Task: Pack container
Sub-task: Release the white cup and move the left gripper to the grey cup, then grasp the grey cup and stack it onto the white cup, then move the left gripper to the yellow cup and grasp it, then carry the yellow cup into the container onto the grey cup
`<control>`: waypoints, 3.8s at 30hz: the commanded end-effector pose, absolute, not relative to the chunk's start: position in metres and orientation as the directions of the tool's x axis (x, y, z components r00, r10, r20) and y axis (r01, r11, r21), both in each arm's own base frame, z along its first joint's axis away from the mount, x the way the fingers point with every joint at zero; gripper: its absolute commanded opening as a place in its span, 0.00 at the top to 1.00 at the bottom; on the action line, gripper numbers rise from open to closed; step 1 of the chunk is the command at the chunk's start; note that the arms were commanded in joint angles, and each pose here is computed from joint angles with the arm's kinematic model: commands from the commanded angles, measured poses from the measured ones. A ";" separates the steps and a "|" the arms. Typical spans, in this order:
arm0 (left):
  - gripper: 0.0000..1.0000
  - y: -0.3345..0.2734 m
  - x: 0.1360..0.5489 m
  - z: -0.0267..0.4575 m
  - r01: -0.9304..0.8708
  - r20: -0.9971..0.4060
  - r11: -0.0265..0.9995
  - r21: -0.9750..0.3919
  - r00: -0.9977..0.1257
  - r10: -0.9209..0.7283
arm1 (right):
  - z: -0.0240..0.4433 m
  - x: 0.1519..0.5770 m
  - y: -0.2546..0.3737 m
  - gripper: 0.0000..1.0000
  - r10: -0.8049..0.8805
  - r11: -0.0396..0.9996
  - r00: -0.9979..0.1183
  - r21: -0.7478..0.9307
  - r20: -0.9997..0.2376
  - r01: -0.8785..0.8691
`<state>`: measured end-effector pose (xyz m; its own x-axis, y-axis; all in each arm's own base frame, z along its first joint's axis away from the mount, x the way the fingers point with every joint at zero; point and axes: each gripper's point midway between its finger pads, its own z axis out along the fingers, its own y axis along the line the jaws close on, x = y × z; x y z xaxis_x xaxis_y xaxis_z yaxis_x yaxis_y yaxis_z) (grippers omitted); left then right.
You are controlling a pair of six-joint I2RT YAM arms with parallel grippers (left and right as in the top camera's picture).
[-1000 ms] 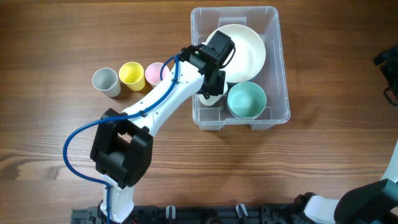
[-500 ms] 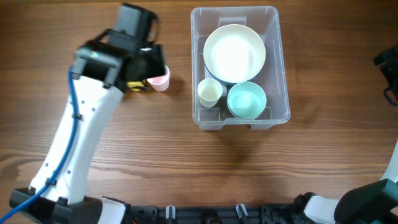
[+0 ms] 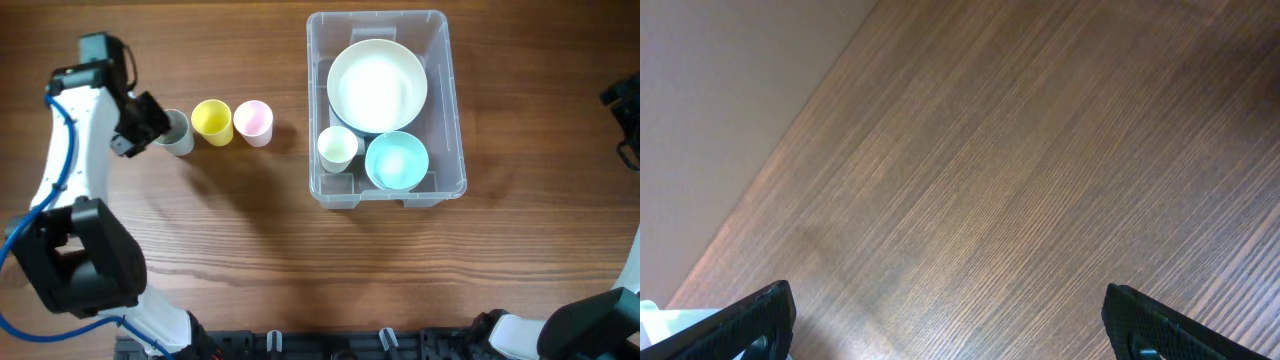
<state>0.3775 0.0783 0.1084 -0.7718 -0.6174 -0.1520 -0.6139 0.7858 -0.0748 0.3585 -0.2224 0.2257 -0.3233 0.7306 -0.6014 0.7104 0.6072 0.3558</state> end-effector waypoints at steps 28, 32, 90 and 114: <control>0.96 -0.186 0.360 0.257 0.228 -0.618 0.915 -0.333 -0.786 -0.029 | 0.226 0.361 -0.221 0.00 0.733 0.607 -0.322 0.363 -0.599 0.707; 0.96 -0.239 0.362 0.198 0.289 -0.552 0.921 -0.263 -0.828 0.101 | 0.226 0.361 -0.221 0.00 0.733 0.607 -0.322 0.363 -0.599 0.707; 0.96 -0.131 0.376 0.256 0.128 -0.533 0.936 -0.327 -0.843 -0.072 | 0.226 0.361 -0.221 0.00 0.733 0.607 -0.321 0.364 -0.599 0.707; 0.32 -0.173 0.382 0.224 0.092 -0.500 0.978 -0.189 -0.866 -0.016 | 0.226 0.361 -0.221 0.00 0.733 0.607 -0.322 0.363 -0.599 0.707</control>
